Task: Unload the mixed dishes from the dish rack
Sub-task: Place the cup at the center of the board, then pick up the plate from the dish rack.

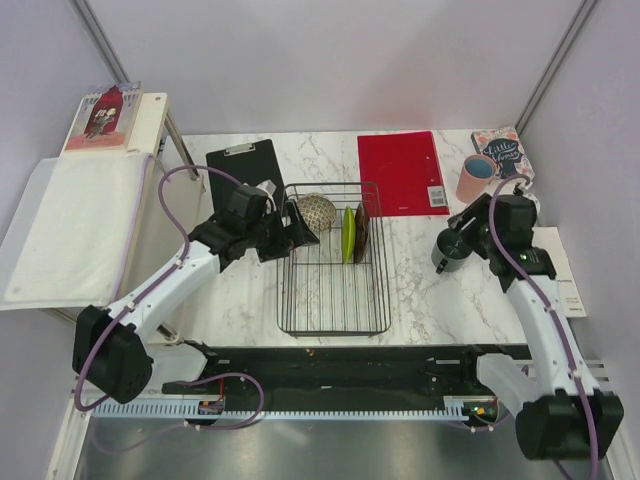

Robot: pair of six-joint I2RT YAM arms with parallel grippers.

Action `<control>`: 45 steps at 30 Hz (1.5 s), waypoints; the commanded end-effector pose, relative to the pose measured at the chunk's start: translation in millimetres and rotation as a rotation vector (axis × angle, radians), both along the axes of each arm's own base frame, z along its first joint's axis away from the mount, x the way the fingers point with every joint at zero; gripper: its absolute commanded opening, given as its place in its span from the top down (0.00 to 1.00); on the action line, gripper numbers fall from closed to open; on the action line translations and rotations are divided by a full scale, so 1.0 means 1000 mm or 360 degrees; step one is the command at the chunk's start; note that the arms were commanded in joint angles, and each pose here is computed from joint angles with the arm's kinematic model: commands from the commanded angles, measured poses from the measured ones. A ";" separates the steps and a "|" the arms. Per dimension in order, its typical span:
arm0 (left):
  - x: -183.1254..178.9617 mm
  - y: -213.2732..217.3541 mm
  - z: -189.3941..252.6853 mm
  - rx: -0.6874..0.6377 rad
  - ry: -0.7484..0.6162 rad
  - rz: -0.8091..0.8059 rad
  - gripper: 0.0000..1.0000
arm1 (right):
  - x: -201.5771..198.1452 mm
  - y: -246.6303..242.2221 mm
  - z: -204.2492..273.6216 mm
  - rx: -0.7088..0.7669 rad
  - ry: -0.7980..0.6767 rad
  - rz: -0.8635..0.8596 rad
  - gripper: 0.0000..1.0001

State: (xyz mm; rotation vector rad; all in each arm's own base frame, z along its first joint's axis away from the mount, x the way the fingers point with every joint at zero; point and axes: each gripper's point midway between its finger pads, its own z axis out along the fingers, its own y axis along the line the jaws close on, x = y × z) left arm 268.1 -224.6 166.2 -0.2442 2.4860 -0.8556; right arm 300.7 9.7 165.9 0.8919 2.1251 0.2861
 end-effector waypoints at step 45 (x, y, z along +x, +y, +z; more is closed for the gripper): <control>0.073 -0.120 0.004 0.0348 -0.0531 -0.0298 0.42 | -0.036 0.137 0.070 0.0239 -0.0813 0.1071 0.26</control>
